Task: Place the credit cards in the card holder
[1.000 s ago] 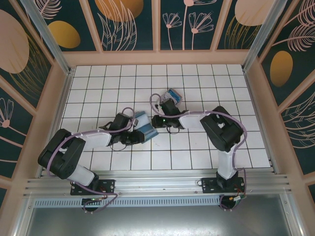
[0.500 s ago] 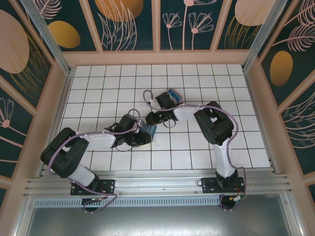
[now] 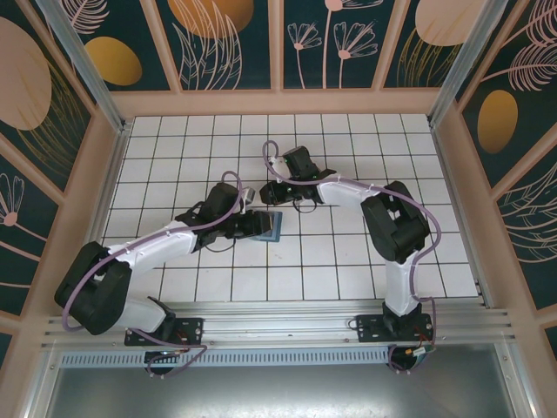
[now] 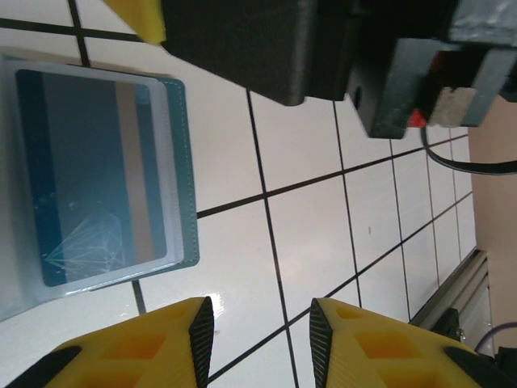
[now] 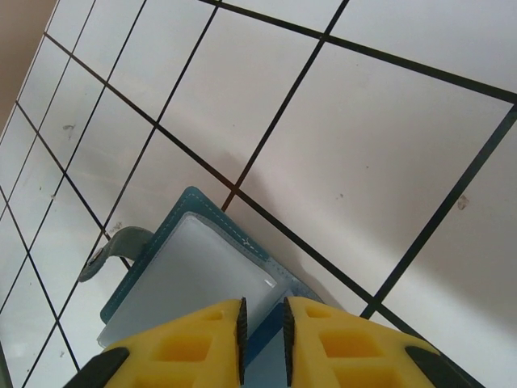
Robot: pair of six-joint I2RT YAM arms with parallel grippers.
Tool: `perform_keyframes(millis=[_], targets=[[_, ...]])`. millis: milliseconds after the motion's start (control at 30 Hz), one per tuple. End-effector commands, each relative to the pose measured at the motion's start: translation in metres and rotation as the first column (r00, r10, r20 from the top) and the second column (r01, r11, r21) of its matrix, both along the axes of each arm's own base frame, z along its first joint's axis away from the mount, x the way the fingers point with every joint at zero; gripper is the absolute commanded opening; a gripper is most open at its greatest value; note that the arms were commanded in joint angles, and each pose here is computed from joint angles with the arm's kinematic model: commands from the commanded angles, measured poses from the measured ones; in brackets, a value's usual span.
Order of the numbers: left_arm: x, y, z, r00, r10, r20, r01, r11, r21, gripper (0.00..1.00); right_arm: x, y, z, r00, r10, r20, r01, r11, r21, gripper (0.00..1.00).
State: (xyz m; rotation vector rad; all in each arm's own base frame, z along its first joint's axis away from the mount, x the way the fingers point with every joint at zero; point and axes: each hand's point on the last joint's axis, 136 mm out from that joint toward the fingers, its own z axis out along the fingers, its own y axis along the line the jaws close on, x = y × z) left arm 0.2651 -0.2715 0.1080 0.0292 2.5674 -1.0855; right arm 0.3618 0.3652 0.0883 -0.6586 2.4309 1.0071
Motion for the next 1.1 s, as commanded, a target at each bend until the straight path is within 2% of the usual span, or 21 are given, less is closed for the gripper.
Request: perform_keyframes(millis=[0, 200, 400, 600, 667, 733, 900, 1067], targets=[[0.003, 0.008, 0.002, 1.000, 0.017, 0.024, -0.018, 0.999, 0.050, 0.40, 0.002, -0.003, 0.019, 0.999, -0.007, 0.041, 0.006, 1.000, 0.014, 0.24], [0.017, 0.013, 0.012, 0.997, 0.051, 0.058, -0.054, 0.997, 0.049, 0.40, 0.007, -0.015, 0.043, 0.996, -0.050, 0.078, 0.047, 0.998, 0.044, 0.25], [0.046, 0.009, 0.038, 0.989, 0.065, 0.129, -0.070, 0.997, 0.039, 0.40, 0.021, -0.042, 0.080, 0.978, -0.119, 0.173, 0.114, 0.993, 0.043, 0.31], [0.090, -0.004, 0.055, 0.978, 0.085, 0.191, -0.087, 0.996, 0.005, 0.44, 0.050, -0.105, 0.100, 0.918, -0.275, 0.287, 0.291, 0.957, -0.012, 0.47], [0.107, -0.010, 0.053, 0.977, 0.086, 0.197, -0.087, 0.996, 0.000, 0.47, 0.060, -0.128, 0.096, 0.897, -0.320, 0.304, 0.350, 0.935, -0.050, 0.56], [0.123, -0.016, 0.051, 0.976, 0.082, 0.204, -0.085, 0.996, 0.004, 0.49, 0.067, -0.144, 0.086, 0.895, -0.334, 0.296, 0.374, 0.923, -0.089, 0.60], [0.162, -0.022, 0.034, 0.978, 0.067, 0.198, -0.075, 0.997, 0.036, 0.49, 0.074, -0.167, 0.053, 0.891, -0.346, 0.295, 0.414, 0.885, -0.211, 0.62], [0.198, -0.015, 0.024, 0.976, 0.074, 0.203, -0.085, 0.995, 0.044, 0.50, 0.074, -0.165, 0.024, 0.922, -0.315, 0.225, 0.367, 0.896, -0.249, 0.64]])
